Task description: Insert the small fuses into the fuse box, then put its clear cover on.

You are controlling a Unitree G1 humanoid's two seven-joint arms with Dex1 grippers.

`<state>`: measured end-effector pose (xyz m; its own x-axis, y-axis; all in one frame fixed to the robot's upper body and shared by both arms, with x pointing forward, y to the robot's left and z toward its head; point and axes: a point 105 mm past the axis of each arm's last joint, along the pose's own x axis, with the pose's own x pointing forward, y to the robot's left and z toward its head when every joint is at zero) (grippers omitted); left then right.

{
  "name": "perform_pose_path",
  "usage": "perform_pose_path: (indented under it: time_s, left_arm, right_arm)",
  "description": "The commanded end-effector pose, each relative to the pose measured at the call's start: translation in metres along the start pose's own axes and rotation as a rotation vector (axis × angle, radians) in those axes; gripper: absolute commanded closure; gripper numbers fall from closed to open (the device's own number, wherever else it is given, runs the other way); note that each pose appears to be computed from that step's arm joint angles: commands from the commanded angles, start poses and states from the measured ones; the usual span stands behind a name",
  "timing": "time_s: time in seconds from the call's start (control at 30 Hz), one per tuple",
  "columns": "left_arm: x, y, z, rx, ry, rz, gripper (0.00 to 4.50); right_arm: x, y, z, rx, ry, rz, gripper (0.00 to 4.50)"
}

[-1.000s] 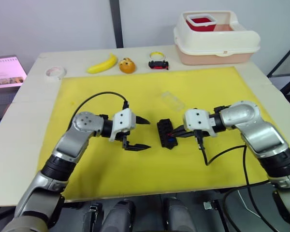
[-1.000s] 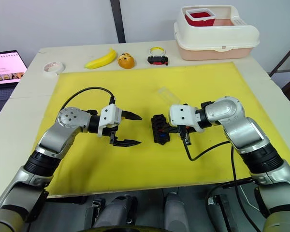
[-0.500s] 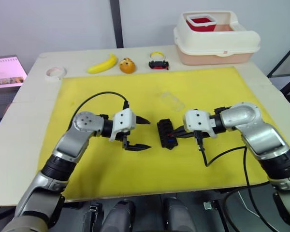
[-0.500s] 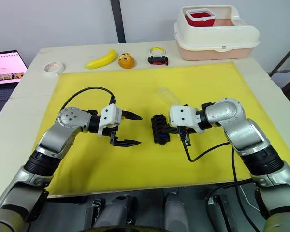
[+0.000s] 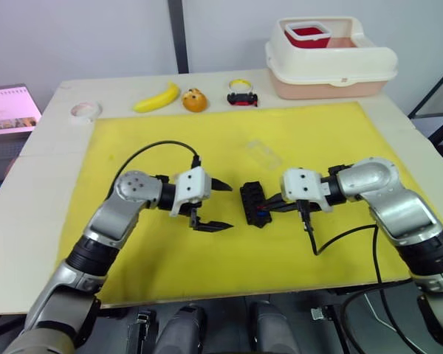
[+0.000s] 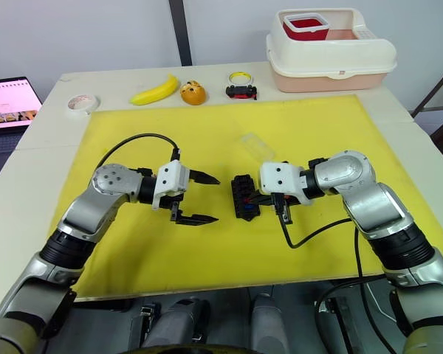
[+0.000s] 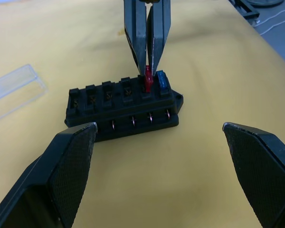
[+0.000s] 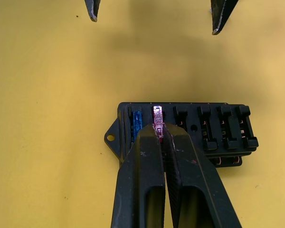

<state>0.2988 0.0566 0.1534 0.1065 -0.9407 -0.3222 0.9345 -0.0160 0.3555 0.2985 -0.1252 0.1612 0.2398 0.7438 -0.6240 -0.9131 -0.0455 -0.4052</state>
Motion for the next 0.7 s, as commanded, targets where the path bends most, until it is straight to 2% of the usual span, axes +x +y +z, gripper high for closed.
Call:
perform_pose_path:
  time_s: [0.03, 0.7]
  left_arm:
    - [-0.0004, 0.0024, 0.0077, 0.041, -0.013, 0.006, 0.03]
    - [-0.0029, 0.004, 0.0069, 0.039, -0.006, 0.019, 0.03]
  right_arm:
    - [-0.0037, -0.0058, 0.0093, -0.037, -0.012, -0.01, 4.5]
    - [-0.0013, -0.0078, 0.0094, -0.059, 0.0, 0.03, 4.5]
